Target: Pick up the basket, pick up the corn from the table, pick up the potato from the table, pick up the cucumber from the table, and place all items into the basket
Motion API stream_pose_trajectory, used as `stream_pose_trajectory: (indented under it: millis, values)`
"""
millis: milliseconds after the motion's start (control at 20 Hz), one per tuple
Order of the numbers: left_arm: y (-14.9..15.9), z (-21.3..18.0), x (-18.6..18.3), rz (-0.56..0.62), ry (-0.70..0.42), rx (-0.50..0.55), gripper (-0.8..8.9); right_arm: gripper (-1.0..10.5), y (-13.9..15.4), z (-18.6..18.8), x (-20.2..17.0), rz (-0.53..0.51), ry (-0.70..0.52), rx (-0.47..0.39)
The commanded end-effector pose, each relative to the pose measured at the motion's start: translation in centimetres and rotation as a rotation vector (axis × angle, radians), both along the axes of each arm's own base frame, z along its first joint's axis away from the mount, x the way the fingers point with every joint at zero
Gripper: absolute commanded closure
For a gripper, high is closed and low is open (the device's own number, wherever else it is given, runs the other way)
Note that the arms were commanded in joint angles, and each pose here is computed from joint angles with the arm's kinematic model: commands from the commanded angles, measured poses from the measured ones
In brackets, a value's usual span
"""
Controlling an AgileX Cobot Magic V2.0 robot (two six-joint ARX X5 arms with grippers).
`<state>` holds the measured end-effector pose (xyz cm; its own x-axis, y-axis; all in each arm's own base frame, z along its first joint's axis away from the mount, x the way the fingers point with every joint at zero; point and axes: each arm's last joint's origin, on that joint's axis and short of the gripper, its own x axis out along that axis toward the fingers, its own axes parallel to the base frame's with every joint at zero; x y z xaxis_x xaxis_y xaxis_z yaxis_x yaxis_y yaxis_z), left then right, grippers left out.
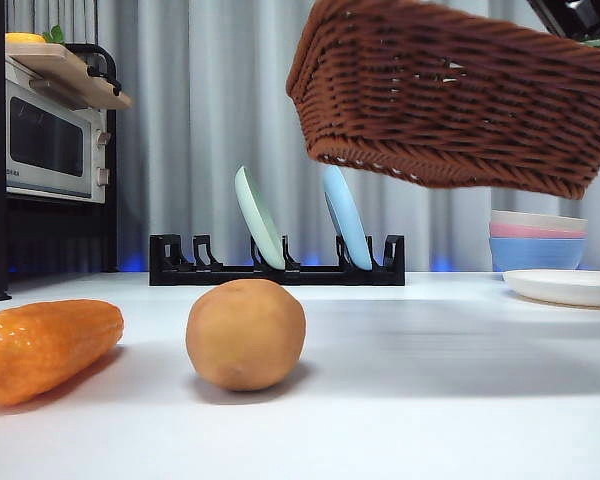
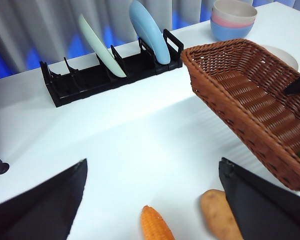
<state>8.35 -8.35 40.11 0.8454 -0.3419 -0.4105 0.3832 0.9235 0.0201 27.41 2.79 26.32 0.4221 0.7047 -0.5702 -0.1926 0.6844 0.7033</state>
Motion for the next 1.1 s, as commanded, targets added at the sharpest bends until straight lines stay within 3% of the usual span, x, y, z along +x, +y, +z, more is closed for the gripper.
stream_pose_trajectory:
  millis: [50,150,200,300,450,600,700,950,1100]
  values:
    - [0.0,0.0,0.0,0.007,0.001,-0.01,3.78,9.6,-0.4,-0.5,-0.5,-0.047,0.025,-0.175]
    - [0.0,0.0,0.0,0.007,0.001,-0.009,3.78,9.6,-0.3,-0.5,-0.8,0.007,0.039,-0.126]
    - [0.0,0.0,0.0,0.007,0.001,-0.009,3.78,9.6,-0.5,-0.5,-0.6,-0.02,0.041,-0.124]
    - [-0.4,-0.3,0.4,0.009,0.02,0.015,3.78,9.6,-0.9,-0.5,-0.7,-0.073,0.046,-0.191]
    - [-1.4,-2.0,1.2,0.051,0.158,0.102,3.78,9.6,-0.6,-0.2,-0.8,-0.025,0.026,-0.125]
    - [-3.0,-4.1,2.9,0.096,0.292,0.227,3.78,9.6,-0.6,0.3,-0.9,-0.026,-0.002,-0.129]
    - [-4.4,-5.9,4.1,0.095,0.345,0.251,3.78,9.6,-0.7,0.7,-1.2,-0.026,-0.022,-0.131]
    - [-4.8,-12.2,7.2,0.055,0.545,0.225,4.18,9.6,-0.9,1.7,-1.8,-0.027,-0.084,-0.138]
    - [-3.4,-15.8,8.5,0.017,0.641,0.105,4.19,9.6,-0.9,1.9,-1.9,-0.025,-0.097,-0.142]
